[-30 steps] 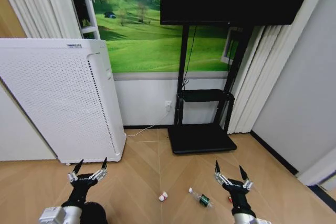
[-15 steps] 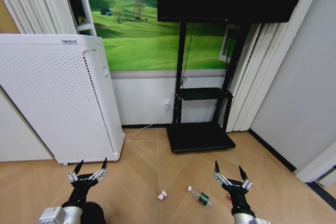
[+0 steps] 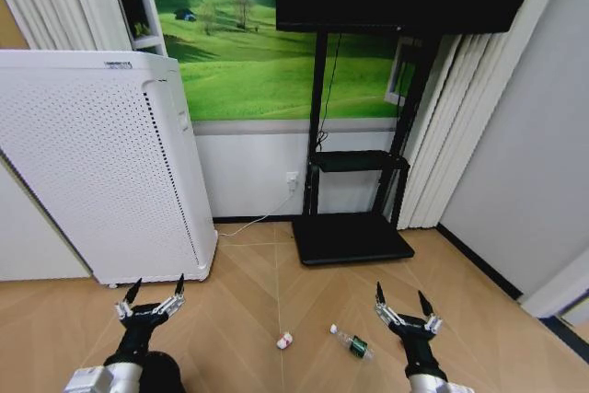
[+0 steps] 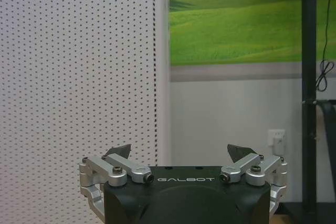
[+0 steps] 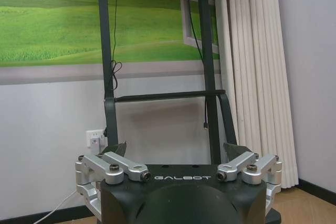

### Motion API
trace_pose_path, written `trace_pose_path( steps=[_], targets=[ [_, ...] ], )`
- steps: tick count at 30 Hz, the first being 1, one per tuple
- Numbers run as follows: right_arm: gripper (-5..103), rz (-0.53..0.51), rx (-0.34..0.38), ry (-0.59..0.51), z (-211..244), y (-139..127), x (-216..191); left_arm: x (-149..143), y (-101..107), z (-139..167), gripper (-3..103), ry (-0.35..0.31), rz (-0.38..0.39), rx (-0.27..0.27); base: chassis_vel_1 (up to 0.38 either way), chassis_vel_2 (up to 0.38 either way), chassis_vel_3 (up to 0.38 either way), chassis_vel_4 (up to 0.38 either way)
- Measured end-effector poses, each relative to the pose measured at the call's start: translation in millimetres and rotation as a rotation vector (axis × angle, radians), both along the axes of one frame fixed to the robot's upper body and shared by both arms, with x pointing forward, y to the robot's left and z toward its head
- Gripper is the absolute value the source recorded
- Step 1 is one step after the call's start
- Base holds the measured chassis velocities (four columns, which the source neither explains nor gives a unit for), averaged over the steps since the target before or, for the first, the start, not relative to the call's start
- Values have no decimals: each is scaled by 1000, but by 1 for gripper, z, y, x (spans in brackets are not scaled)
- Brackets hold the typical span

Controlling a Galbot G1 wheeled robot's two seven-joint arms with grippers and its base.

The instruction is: Pick up the trash bin and place the garbage on the floor into it.

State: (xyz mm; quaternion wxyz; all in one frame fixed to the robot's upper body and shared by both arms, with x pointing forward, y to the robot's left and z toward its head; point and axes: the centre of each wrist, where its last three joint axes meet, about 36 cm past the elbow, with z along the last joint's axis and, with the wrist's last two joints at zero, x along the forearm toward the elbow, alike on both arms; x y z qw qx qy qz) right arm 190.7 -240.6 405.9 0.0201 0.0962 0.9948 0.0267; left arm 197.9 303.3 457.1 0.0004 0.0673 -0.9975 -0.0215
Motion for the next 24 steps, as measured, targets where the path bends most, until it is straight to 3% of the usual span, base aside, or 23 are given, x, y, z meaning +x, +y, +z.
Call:
trace_pose_path(
  steps=[1, 2, 3, 5, 6, 8, 9, 11, 12, 14, 15, 17, 18, 20, 24],
  targets=[
    [100, 2, -1, -1, 0, 0, 1, -3, 4, -1, 100, 23, 35, 9, 0, 0, 0, 0],
    [100, 4, 0, -4, 0, -1, 2, -10, 14, 1, 100, 87, 115, 2, 0, 0, 0, 0],
    [100, 4, 0, -4, 0, -1, 2, -10, 14, 1, 100, 87, 115, 2, 0, 0, 0, 0],
    [100, -1, 2, -7, 1, -4, 3, -26, 35, 6, 100, 200, 271, -54, 0, 0, 0, 0],
    [100, -1, 2, -7, 1, -4, 3, -26, 35, 6, 100, 200, 271, -54, 0, 0, 0, 0],
    [100, -10, 9, -6, 1, -7, 4, -45, 62, 13, 100, 316, 433, -149, 0, 0, 0, 0],
    [100, -10, 9, -6, 1, -7, 4, -45, 62, 13, 100, 316, 433, -149, 0, 0, 0, 0],
    [100, -11, 17, -6, -2, -7, 6, -59, 86, 12, 100, 403, 494, -207, 0, 0, 0, 0],
    [100, -11, 17, -6, -2, -7, 6, -59, 86, 12, 100, 403, 494, -207, 0, 0, 0, 0],
    [100, -9, 28, -8, -3, -6, 8, -67, 97, 3, 100, 485, 519, -267, 0, 0, 0, 0],
    [100, -9, 28, -8, -3, -6, 8, -67, 97, 3, 100, 485, 519, -267, 0, 0, 0, 0],
    [100, -5, 36, -5, -6, -3, 9, -72, 96, -12, 100, 584, 525, -334, 0, 0, 0, 0],
    [100, -5, 36, -5, -6, -3, 9, -72, 96, -12, 100, 584, 525, -334, 0, 0, 0, 0],
    [100, -7, 40, -1, -8, -4, 9, -78, 87, -20, 100, 656, 520, -399, 0, 0, 0, 0],
    [100, -16, 45, 2, -10, -6, 8, -88, 74, -27, 100, 725, 502, -430, 0, 0, 0, 0]
  ],
)
